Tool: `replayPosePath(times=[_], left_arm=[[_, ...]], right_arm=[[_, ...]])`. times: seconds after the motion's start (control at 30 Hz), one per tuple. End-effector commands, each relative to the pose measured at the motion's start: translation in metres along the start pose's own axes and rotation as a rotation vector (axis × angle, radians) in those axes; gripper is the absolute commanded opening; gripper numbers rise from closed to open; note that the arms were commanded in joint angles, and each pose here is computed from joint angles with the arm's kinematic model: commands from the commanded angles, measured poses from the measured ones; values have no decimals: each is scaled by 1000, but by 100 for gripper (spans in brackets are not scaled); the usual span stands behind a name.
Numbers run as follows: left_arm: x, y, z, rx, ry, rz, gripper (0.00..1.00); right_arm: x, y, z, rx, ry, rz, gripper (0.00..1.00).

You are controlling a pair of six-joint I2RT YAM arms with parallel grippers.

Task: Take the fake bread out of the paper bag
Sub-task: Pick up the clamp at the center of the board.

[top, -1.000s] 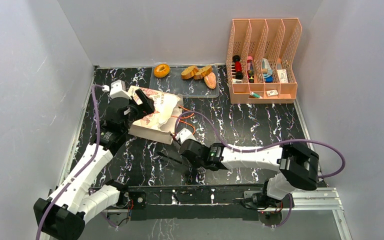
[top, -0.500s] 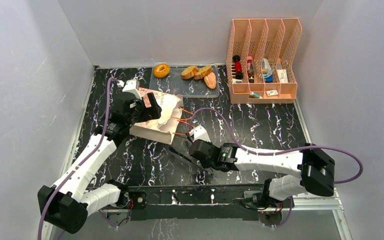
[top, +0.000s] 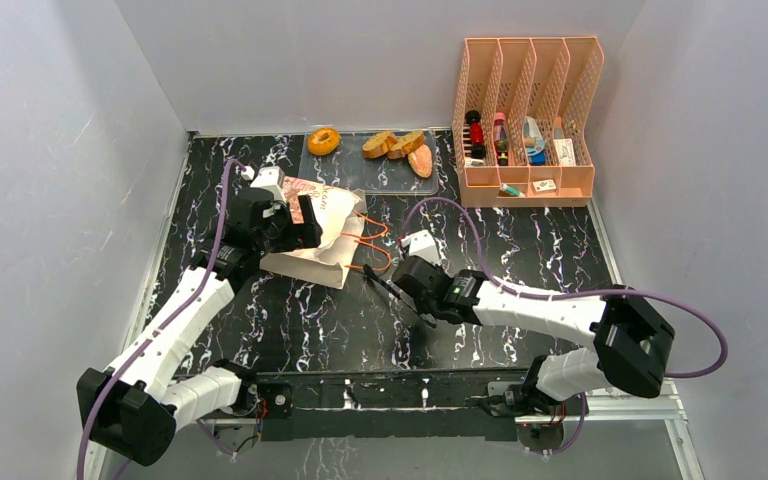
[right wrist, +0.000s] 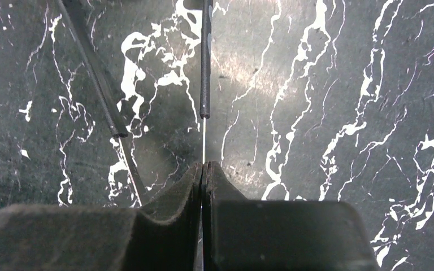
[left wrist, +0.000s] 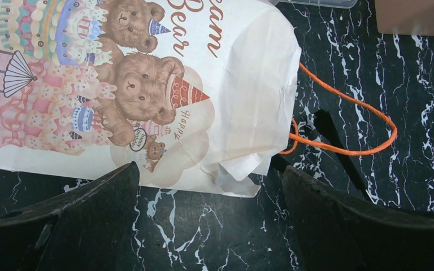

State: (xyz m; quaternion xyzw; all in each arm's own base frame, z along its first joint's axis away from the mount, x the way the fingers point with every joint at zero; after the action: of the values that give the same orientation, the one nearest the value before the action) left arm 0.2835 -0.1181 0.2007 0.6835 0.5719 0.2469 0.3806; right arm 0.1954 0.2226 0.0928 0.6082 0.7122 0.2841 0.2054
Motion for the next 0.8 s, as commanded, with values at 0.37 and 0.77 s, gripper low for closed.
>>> replayPosePath(times=[0.37, 0.77], left_arm=[[3, -20, 0, 46, -3, 34, 98], [-5, -27, 6, 64, -52, 32, 98]], right_arm=[[29, 81, 37, -158, 93, 51, 0], [41, 106, 16, -223, 184, 79, 0]])
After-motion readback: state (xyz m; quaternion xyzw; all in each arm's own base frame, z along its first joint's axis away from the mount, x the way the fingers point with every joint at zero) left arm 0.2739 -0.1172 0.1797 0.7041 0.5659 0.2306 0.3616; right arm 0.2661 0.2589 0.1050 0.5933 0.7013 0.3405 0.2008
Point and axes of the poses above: each gripper's point midway between its finger pads, its own z axis out along the fingers, its own x axis along the line the jaws close on, y = z × x, the point moved 2 cm from there along -z, back along the fingers, and after that the axes turned 12 degrees about z, right-handed, at the moved point
